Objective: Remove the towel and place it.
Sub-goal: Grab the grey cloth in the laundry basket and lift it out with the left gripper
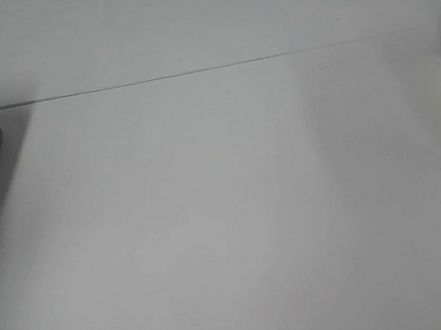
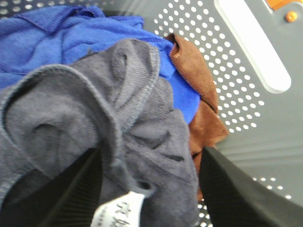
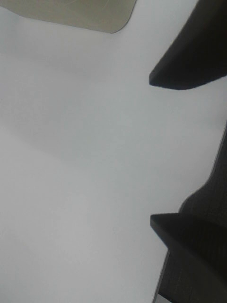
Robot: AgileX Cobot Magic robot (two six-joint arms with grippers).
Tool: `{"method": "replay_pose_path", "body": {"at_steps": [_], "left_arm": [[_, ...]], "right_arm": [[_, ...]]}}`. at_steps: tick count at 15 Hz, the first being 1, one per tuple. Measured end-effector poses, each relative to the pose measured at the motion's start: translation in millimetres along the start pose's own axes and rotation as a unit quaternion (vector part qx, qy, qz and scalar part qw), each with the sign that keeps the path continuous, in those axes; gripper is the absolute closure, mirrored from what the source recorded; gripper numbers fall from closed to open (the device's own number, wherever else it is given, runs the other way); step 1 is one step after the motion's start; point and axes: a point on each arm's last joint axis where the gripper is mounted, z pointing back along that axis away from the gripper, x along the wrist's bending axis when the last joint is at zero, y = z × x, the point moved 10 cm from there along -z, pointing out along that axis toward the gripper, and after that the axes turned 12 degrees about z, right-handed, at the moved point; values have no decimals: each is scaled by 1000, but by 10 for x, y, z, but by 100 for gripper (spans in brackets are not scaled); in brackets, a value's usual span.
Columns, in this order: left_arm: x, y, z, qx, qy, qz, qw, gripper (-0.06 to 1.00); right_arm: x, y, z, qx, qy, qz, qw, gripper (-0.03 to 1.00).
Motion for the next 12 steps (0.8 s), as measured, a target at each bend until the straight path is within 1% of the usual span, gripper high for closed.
{"method": "replay_pose_path", "body": {"at_steps": [2,4,5,6,8,12], "left_arm": [[84,-29,-4,-8,-22,-3,1000,42],[120,-41,-8,-11,-31,-8,999,43],[126,-44,-11,-12,-32,-11,999,46],[128,-48,-11,-13,-33,-14,999,50],[125,-56,-10,-15,-32,-23,999,63],[123,-59,-10,-16,-32,-24,999,86]], "right_arm": [[-20,9,0,2,5,-8,1000,26],[-29,13,0,3,8,-9,1000,26],[-29,13,0,3,8,-9,1000,26],[-29,13,0,3,8,-9,1000,26],[-29,13,0,3,8,-9,1000,26],[-29,13,0,3,8,-9,1000,26]]}}
